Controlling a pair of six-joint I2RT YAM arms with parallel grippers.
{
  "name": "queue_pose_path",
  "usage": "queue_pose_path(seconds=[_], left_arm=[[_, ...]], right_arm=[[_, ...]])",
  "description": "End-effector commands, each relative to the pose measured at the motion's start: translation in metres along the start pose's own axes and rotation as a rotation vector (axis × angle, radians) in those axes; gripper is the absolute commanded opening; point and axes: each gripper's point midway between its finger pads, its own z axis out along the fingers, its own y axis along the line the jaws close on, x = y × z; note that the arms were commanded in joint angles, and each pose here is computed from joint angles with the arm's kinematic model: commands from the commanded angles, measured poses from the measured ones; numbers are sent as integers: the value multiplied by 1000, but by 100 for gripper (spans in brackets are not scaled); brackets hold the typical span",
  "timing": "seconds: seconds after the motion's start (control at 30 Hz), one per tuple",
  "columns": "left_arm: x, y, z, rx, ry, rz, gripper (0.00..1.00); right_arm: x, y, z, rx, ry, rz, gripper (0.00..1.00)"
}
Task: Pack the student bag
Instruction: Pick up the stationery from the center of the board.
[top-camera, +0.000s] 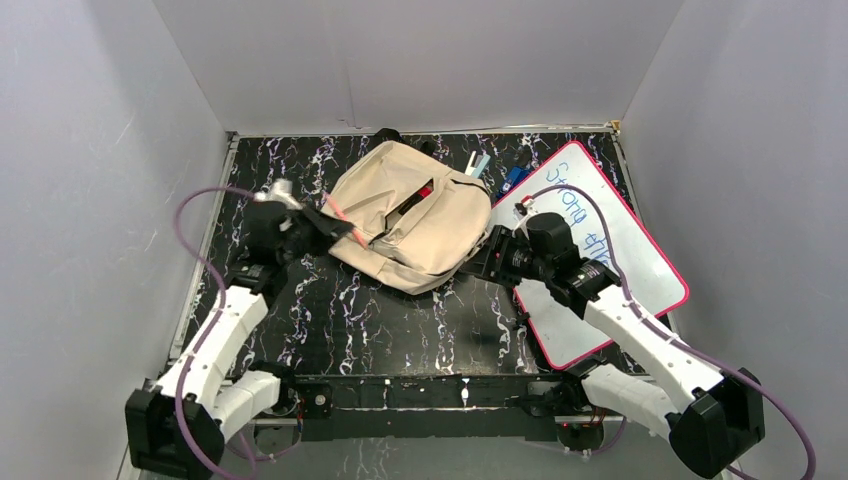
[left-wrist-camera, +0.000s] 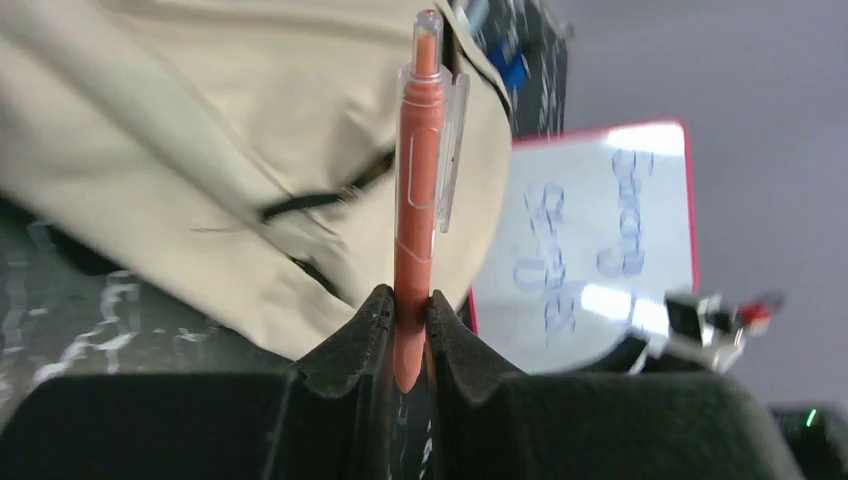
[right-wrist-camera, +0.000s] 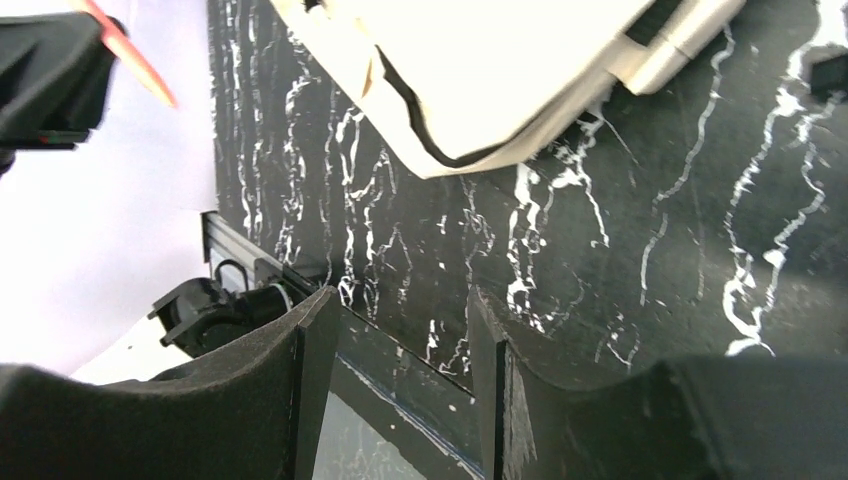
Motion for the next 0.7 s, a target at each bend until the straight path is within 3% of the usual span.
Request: queue_pose_path(seconds=[0.0,0.17,0.4,0.67], left_arm=[[66,-72,2,227,151,381,0],[119,-88,11,256,240,499,0],[159,-123,2,480,363,581,0],[182,-126,-3,547,428,586,0]], right_arm=[[-28,63,-5,-232,-47,-71,58],[-44,90,-7,-317,-75,-106,59],[-60,106,-16,-419,-198,-183,66],[-56,107,-8,-448,-177,-209,53]])
